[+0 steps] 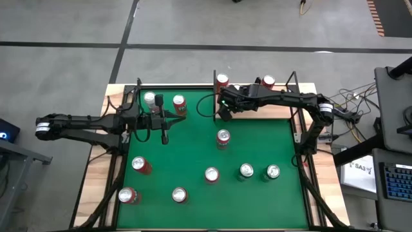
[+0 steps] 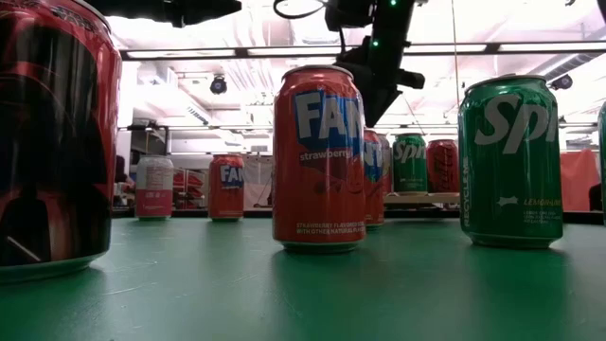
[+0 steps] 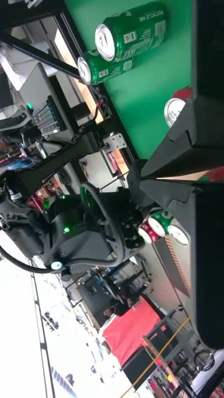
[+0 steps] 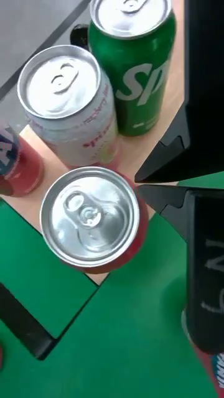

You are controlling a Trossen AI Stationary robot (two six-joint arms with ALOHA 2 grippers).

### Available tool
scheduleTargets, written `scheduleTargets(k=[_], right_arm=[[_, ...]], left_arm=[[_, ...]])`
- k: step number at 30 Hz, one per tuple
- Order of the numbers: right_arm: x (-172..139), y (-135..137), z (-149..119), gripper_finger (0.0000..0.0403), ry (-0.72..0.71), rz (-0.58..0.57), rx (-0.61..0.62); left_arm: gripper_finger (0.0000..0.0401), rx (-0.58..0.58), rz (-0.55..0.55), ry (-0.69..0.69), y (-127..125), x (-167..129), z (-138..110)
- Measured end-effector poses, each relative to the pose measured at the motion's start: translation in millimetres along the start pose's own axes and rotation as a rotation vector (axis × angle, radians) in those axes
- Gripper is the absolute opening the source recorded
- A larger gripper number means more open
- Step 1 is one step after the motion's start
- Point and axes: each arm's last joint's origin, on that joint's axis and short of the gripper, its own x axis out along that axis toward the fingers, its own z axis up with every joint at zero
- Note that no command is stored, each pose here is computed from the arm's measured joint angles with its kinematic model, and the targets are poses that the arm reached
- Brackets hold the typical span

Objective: Place canned beverage on shelf
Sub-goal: Put the red soda can on the shelf aligned with the other red soda can

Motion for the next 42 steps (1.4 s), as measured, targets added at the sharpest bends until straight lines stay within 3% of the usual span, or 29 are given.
scheduleTargets(k=[10, 16, 30, 36, 42], right_arm=[[2, -2, 3, 0.0009, -0.014, -0.011, -0.024], [4, 2, 3, 0.0009, 0.013, 0.055, -0.024], [14, 5, 5, 0.0009, -0.017, -0.016, -0.067], [10, 7, 3, 0.0009, 0.047, 0.115, -0.037], [11, 10, 6, 0.0009, 0.029, 0.142, -0.028]], left_arm=[[0.0000, 0.000, 0.000, 0.000, 0, 0, 0], [0.0000, 0.003, 0.000, 0.000, 0, 0, 0], [0.0000, 0.004, 0.000, 0.000, 0, 0, 0], [0.0000, 0.004, 0.000, 0.000, 0, 0, 0], [0.0000, 0.004, 0.000, 0.000, 0, 0, 0]])
